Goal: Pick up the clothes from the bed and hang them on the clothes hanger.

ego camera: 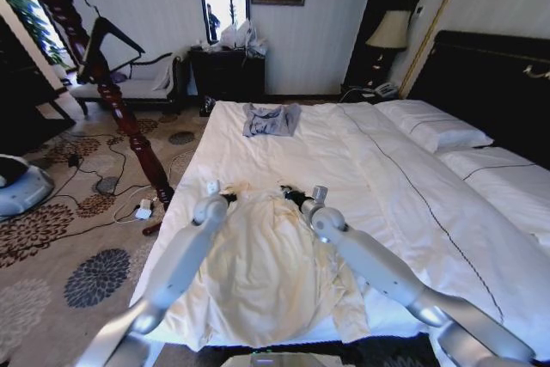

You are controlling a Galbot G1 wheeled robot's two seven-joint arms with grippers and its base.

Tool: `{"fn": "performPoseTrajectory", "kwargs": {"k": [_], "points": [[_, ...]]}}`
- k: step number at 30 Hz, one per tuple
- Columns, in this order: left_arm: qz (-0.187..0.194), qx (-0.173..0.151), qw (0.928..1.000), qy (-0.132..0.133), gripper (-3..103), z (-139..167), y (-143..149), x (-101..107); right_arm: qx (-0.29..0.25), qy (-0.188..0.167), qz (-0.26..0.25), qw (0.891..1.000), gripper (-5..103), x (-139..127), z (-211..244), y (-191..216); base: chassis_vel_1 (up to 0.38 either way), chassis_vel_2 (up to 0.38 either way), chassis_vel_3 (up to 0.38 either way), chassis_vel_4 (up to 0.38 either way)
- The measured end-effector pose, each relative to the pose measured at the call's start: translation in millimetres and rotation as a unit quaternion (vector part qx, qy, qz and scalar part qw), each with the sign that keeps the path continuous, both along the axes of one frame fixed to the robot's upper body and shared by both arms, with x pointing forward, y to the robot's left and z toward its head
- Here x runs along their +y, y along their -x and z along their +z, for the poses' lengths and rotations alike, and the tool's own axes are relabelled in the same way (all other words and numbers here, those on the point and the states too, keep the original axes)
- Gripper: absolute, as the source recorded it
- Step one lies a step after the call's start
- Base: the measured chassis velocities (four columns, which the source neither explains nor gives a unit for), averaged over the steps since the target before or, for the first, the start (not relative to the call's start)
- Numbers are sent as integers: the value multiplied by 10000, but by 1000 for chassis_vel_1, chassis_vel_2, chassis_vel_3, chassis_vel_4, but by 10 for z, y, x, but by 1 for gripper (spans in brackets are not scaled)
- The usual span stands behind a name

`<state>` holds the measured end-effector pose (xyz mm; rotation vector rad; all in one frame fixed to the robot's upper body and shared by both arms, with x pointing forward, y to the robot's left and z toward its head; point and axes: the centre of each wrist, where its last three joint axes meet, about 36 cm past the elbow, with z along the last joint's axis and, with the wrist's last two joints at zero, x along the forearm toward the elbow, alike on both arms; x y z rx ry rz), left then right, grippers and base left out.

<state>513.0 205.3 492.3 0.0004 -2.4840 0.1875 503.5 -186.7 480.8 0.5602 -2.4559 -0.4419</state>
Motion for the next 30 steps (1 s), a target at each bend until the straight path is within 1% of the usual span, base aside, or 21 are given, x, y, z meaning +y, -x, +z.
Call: {"fn": "performPoseTrajectory", "kwargs": {"k": [3, 4, 5, 6, 7, 8, 11, 12, 14, 15, 16, 17, 19, 20, 21, 22, 23, 25, 26, 28, 30], "points": [[-566, -401, 9966, 436, 49, 344, 331, 235, 497, 18, 374, 9981, 50, -95, 400, 177, 0, 0, 0, 0], [-566, -401, 9966, 436, 49, 344, 331, 235, 497, 18, 374, 9981, 50, -95, 400, 177, 0, 0, 0, 0], [-671, -522, 9943, 647, 55, 477, 400, 333, 502, -72, 497, 9975, 56, -138, 540, 229, 0, 0, 0, 0], [-807, -688, 9892, 1007, 60, 697, 503, 495, 372, -204, 640, 9971, 61, -189, 744, 316, 0, 0, 0, 0], [-896, -827, 9854, 1190, 66, 868, 582, 599, 189, -279, 714, 9969, 61, -221, 903, 390, 0, 0, 0, 0], [-896, -827, 9854, 1190, 66, 868, 582, 599, 189, -279, 714, 9969, 61, -221, 903, 390, 0, 0, 0, 0], [-747, -1107, 9844, 1144, 77, 1209, 694, 857, -660, -554, 395, 9955, 78, -285, 1206, 497, 0, 0, 0, 0], [-747, -1107, 9844, 1144, 77, 1209, 694, 857, -660, -554, 395, 9955, 78, -285, 1206, 497, 0, 0, 0, 0], [-350, -1356, 9874, 732, 87, 1333, 727, 1041, -1385, -785, -179, 9871, 88, -383, 1321, 454, 0, 0, 0, 0], [33, -1613, 9863, 350, 92, 1376, 767, 1199, -1859, -869, -626, 9767, 94, -522, 1407, 416, 0, 0, 0, 0], [33, -1613, 9863, 350, 92, 1376, 767, 1199, -1859, -869, -626, 9767, 94, -522, 1407, 416, 0, 0, 0, 0], [349, -1800, 9830, 87, 97, 1387, 807, 1332, -2137, -873, -889, 9689, 97, -633, 1447, 405, 0, 0, 0, 0], [968, -2215, 9694, -417, 100, 1375, 904, 1644, -2760, -801, -1453, 9467, 99, -974, 1495, 411, 0, 0, 0, 0], [1209, -2545, 9569, -700, 100, 1334, 959, 1822, -3072, -665, -1770, 9327, 99, -1217, 1492, 443, 0, 0, 0, 0], [1209, -2545, 9569, -700, 100, 1334, 959, 1822, -3072, -665, -1770, 9327, 99, -1217, 1492, 443, 0, 0, 0, 0], [1366, -2840, 9443, -942, 100, 1246, 1020, 1988, -3284, -527, -2021, 9212, 100, -1419, 1446, 492, 0, 0, 0, 0], [1441, -2935, 9390, -1064, 100, 1123, 1084, 2114, -3410, -437, -2225, 9123, 100, -1569, 1382, 543, 0, 0, 0, 0], [1535, -2899, 9384, -1083, 100, 728, 1250, 2269, -3667, -269, -2680, 8905, 100, -1837, 1177, 665, 0, 0, 0, 0], [1535, -2899, 9384, -1083, 100, 728, 1250, 2269, -3667, -269, -2680, 8905, 100, -1837, 1177, 665, 0, 0, 0, 0], [1677, -2777, 9388, -1154, 100, 151, 1462, 2305, -3952, 130, -3130, 8635, 100, -2062, 733, 796, 0, 0, 0, 0], [1791, -2658, 9412, -1065, 100, -273, 1639, 2175, -4206, 783, -3342, 8398, 100, -2213, 297, 934, 0, 0, 0, 0]]}}
